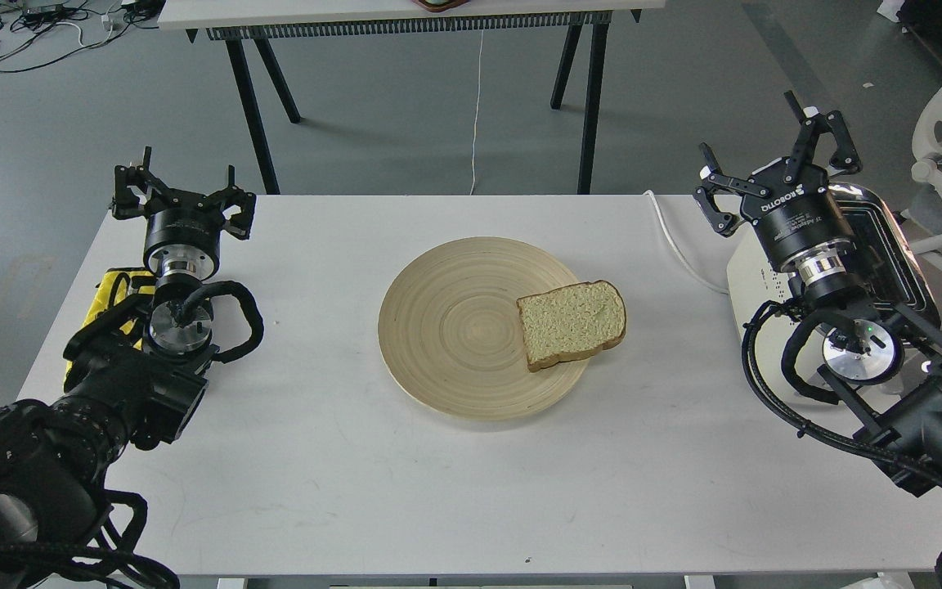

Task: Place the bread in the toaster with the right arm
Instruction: 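Move the right gripper from beside the toaster toward the bread slice in the bowl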

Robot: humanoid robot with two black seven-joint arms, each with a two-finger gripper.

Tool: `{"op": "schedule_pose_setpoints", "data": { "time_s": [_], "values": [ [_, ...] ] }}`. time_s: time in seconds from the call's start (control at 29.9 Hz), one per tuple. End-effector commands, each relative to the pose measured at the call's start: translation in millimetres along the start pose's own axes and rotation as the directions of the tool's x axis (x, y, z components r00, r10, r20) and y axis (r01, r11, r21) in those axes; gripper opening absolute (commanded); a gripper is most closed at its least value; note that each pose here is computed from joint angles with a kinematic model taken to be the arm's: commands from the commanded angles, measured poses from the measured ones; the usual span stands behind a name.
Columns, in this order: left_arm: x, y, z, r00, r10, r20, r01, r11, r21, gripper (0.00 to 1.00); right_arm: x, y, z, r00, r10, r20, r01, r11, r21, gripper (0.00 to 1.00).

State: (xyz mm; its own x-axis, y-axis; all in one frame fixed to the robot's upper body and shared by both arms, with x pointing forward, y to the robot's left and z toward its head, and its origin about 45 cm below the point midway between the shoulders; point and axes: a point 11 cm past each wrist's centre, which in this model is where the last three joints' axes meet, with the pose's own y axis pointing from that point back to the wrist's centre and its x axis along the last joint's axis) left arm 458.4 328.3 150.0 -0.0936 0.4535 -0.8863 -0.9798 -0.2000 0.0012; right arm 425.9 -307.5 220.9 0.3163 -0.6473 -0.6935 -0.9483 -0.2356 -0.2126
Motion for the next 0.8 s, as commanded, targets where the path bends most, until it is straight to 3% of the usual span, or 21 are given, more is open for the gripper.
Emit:
{"op": "schedule_pose_setpoints", "data": {
  "time_s": [0.0, 0.37, 0.57, 0.77],
  "values": [
    [-0.8, -0.4, -0.1, 1.000, -0.001, 0.000, 0.001, 1.000, 0.001, 1.00, -1.9, -0.9, 0.1, 1.000, -0.006, 0.001, 0.006, 1.000, -0.001, 0.99],
    [-0.7, 0.0, -1.8, 1.000, -0.004, 0.009, 0.004, 1.000, 0.013, 1.00, -13.1, -12.2, -3.1, 0.995, -0.024, -0.101, 0.022, 0.999, -0.029, 0.99],
    [-0.7, 0.0, -1.8, 1.000, -0.004, 0.009, 0.004, 1.000, 0.013, 1.00, -31.0, -26.6, -1.8, 0.908, -0.006, -0.419, -0.028, 0.997, -0.075, 0.99],
    [-0.7, 0.0, -1.8, 1.000, -0.004, 0.009, 0.004, 1.000, 0.013, 1.00, -52.0, -27.2, 22.2, 0.696, -0.057, -0.715, -0.073, 0.986, -0.150, 0.99]
  ]
}}
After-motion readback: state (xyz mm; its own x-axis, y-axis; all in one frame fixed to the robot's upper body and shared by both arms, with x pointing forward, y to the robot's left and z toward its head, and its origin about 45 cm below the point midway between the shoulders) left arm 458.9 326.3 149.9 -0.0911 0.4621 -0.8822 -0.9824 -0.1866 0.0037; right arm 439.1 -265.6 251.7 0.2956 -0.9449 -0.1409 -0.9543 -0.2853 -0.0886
